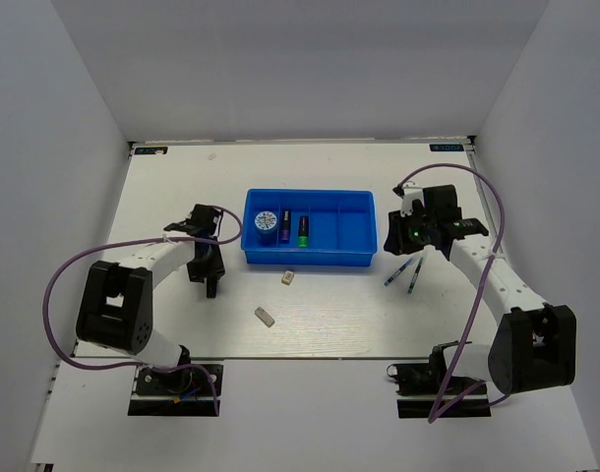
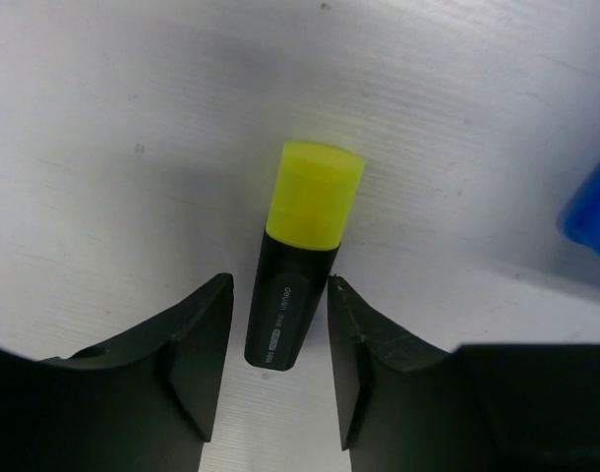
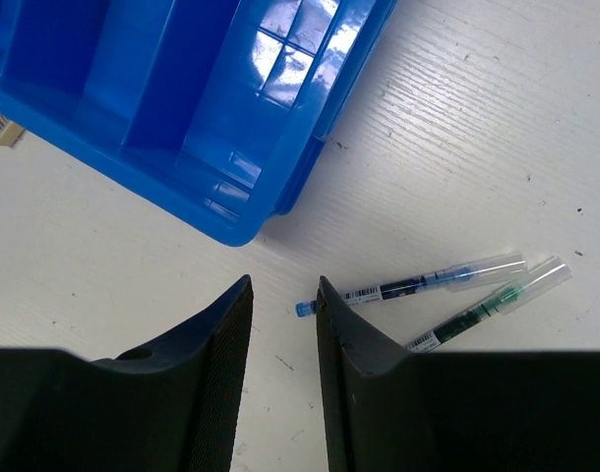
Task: Sort the stationery into containers
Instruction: Pick up the pen from the center of the board, then place the pen in the storage box, then pick up the pen from the center of the board.
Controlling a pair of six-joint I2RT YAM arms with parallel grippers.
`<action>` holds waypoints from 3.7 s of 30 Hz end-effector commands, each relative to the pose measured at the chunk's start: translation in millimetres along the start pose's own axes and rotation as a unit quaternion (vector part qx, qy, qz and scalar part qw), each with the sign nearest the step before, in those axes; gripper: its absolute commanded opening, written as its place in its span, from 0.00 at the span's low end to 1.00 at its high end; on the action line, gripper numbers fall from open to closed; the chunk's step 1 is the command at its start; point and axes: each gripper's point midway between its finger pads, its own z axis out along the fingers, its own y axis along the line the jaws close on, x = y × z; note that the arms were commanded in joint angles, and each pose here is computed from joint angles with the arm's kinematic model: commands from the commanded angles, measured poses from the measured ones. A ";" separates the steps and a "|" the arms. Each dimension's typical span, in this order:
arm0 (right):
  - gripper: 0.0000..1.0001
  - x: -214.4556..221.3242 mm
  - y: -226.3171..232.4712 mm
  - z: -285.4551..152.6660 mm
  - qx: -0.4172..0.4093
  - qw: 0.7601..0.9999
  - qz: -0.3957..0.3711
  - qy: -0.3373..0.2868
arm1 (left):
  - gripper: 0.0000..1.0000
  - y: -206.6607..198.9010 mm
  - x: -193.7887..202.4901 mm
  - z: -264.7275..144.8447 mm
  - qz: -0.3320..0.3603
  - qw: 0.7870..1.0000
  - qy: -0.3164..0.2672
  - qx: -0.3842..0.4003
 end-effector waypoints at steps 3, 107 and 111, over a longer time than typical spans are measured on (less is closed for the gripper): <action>0.36 -15.9 5.1 -10.4 -0.014 1.000 0.003 -0.020 | 0.52 -1.8 9.6 9.4 -0.019 1.000 0.006 0.006; 0.33 97.7 -97.6 22.3 0.226 0.936 0.183 0.199 | 0.99 -7.3 -5.2 -122.5 0.032 0.953 -0.265 0.146; 0.32 109.6 -97.5 27.5 0.226 0.928 0.195 0.224 | 0.99 -7.3 -5.3 -122.9 0.032 0.953 -0.265 0.146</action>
